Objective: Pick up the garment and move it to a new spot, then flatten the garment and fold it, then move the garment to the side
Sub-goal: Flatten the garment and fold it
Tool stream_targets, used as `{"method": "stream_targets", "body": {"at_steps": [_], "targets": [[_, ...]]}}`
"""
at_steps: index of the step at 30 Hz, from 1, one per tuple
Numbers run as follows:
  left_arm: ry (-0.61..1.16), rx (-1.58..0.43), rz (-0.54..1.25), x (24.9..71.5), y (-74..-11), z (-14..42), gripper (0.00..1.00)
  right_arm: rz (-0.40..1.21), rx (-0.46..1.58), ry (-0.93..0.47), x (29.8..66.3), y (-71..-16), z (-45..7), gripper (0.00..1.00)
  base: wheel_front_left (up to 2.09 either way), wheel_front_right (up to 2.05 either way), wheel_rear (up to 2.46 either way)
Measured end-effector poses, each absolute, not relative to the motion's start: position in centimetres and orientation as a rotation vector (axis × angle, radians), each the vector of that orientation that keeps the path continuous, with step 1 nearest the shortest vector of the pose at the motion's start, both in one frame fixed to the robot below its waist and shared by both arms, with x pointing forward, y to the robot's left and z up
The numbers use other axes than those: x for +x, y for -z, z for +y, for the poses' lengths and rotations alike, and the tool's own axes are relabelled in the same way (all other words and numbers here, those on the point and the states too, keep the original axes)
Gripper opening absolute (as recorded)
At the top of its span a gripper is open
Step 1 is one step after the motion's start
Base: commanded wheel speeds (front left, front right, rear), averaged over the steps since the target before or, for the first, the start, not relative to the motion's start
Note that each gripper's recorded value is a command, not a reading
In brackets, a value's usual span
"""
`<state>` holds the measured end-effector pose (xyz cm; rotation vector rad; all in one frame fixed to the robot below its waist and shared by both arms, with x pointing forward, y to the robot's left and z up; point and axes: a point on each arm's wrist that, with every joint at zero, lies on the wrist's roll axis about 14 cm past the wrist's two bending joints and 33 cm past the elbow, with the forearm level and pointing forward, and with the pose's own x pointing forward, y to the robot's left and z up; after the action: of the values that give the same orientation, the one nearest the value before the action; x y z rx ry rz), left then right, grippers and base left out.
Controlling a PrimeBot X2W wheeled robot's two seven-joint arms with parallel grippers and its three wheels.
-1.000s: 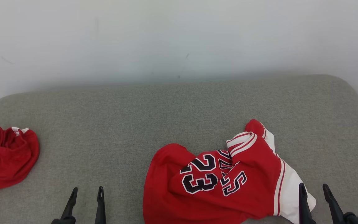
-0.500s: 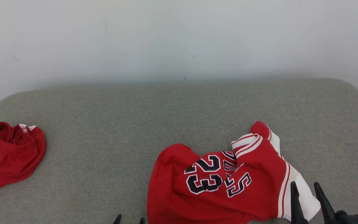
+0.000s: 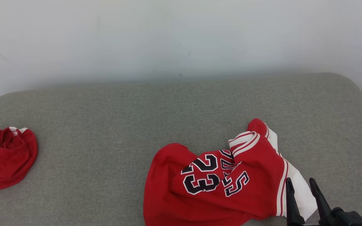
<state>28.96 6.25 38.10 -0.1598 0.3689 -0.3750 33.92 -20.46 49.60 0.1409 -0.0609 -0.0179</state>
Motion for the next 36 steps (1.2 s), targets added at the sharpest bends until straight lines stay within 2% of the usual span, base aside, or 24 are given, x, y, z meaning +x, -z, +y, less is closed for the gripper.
{"method": "stream_targets", "body": {"at_steps": [2,3,5,12,21,30,31,32,33,36], "targets": [[0.378,-0.159,0.391,28.9,-37.5,6.1,1.0,-0.064,0.142,0.02,34.0,-49.7,-20.5,1.0,0.0,0.0,0.0],[0.38,-0.162,0.403,28.9,-37.3,6.1,0.92,-0.066,0.143,0.021,34.0,-49.7,-20.5,1.0,0.0,0.0,0.0],[0.392,-0.172,0.418,28.9,-37.0,5.7,0.0,-0.067,0.143,0.024,34.1,-49.8,-20.6,1.0,0.0,0.0,0.0],[0.37,-0.178,0.362,31.1,-38.5,6.0,0.0,-0.066,0.142,0.028,34.3,-49.8,-20.7,1.0,0.0,0.0,0.0],[0.137,-0.12,0.184,35.0,-42.9,14.2,0.0,-0.065,0.144,0.017,34.8,-49.7,-20.4,1.0,0.0,0.0,0.0],[0.091,-0.107,0.217,33.6,-41.7,16.1,0.0,-0.049,0.148,0.016,34.6,-49.2,-20.3,1.0,0.0,0.0,0.0],[0.09,-0.111,0.225,33.5,-41.4,16.0,0.07,-0.046,0.149,0.019,34.5,-49.1,-20.3,1.0,0.0,0.0,0.0],[0.09,-0.113,0.23,33.3,-41.3,15.9,0.58,-0.045,0.149,0.02,34.5,-49.1,-20.4,1.0,0.0,0.0,0.0],[0.093,-0.115,0.23,33.3,-41.3,15.8,1.0,-0.045,0.149,0.022,34.5,-49.1,-20.4,1.0,0.0,0.0,0.0],[0.082,-0.121,0.213,33.3,-41.7,15.9,1.0,-0.047,0.148,0.028,34.3,-49.1,-20.7,1.0,0.0,0.0,0.0]]}}
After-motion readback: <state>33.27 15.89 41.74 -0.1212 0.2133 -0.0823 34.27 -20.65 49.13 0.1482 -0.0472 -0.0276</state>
